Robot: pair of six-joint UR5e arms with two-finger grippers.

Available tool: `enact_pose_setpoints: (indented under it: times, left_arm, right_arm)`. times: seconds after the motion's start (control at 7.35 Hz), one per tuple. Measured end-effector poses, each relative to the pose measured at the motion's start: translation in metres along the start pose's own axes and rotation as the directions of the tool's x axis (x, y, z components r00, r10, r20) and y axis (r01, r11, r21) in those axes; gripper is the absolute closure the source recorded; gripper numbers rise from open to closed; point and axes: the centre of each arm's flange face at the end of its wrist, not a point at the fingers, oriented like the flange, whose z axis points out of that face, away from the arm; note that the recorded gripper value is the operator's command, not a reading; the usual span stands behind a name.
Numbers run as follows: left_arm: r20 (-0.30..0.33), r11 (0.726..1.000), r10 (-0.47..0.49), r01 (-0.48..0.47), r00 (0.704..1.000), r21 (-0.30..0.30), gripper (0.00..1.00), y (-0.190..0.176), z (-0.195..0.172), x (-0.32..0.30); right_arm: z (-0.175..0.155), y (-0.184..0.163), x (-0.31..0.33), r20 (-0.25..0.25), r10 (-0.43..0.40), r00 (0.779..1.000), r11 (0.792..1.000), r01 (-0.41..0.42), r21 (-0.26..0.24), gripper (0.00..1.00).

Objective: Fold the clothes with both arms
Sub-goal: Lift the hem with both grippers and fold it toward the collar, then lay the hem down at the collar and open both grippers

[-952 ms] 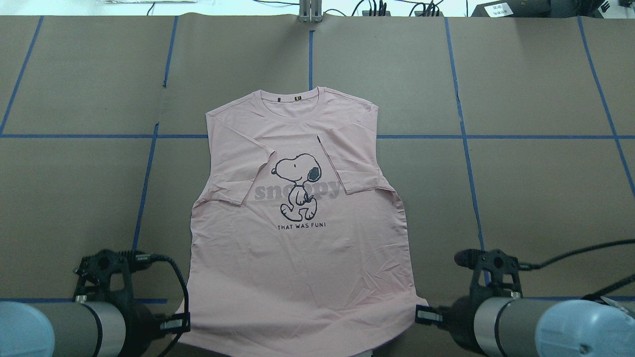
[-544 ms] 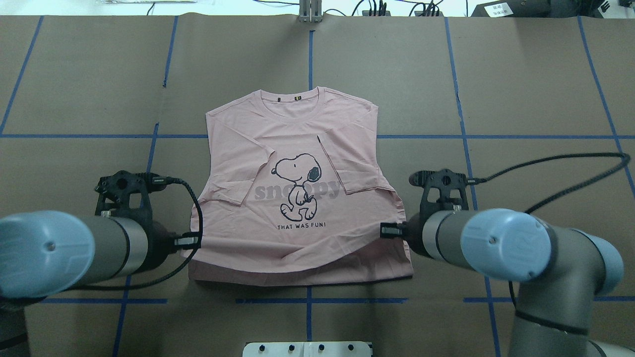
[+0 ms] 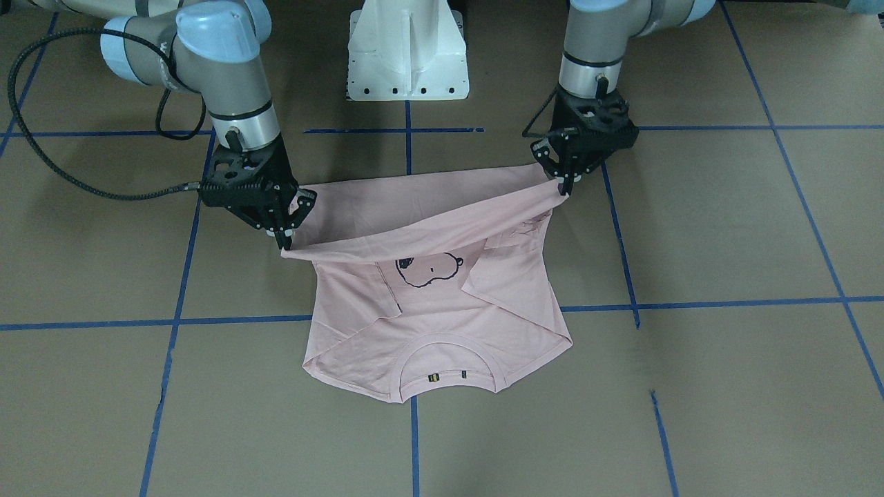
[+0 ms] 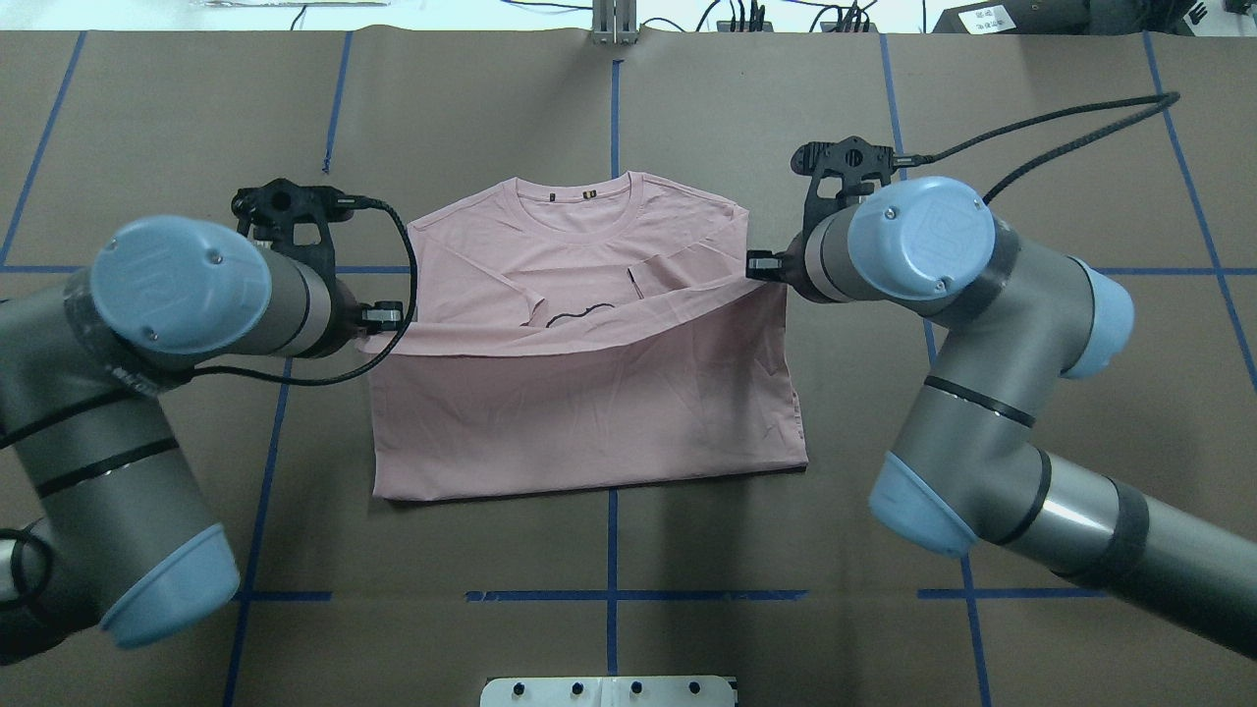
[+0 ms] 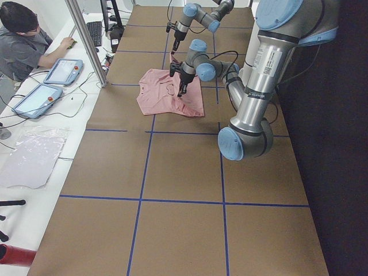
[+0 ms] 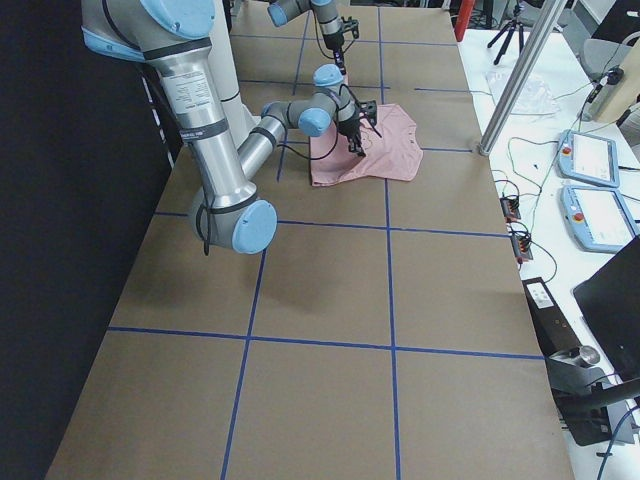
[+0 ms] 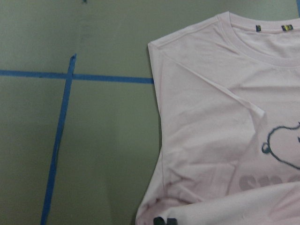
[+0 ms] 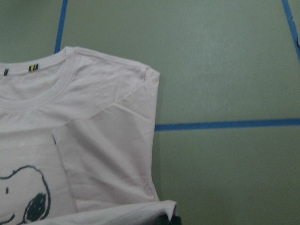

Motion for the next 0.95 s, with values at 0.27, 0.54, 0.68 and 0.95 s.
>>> enact_pose_setpoints:
  times: [0.27,0.54,0.68,0.95]
  left_arm:
    - [0.012,0.999,0.001,-0.002,1.0,0.049,1.0,-0.052,0.063,-0.027]
    - [0.03,0.997,0.004,-0.006,1.0,0.073,1.0,-0.088,0.11,-0.051]
    - [0.035,0.997,0.001,-0.004,0.999,0.078,1.0,-0.098,0.128,-0.054]
    - [0.047,0.997,-0.007,0.003,0.999,0.079,1.0,-0.111,0.15,-0.055]
  right_arm:
    - [0.042,-0.043,-0.001,0.012,0.021,1.0,0.999,-0.021,0.033,1.0]
    - [0.068,-0.071,-0.008,0.003,0.036,0.999,0.998,-0.036,0.047,1.0]
    - [0.077,-0.085,-0.013,-0.011,0.045,0.999,0.998,-0.045,0.052,1.0]
    - [0.092,-0.117,-0.019,-0.03,0.066,0.997,0.996,-0.064,0.068,1.0]
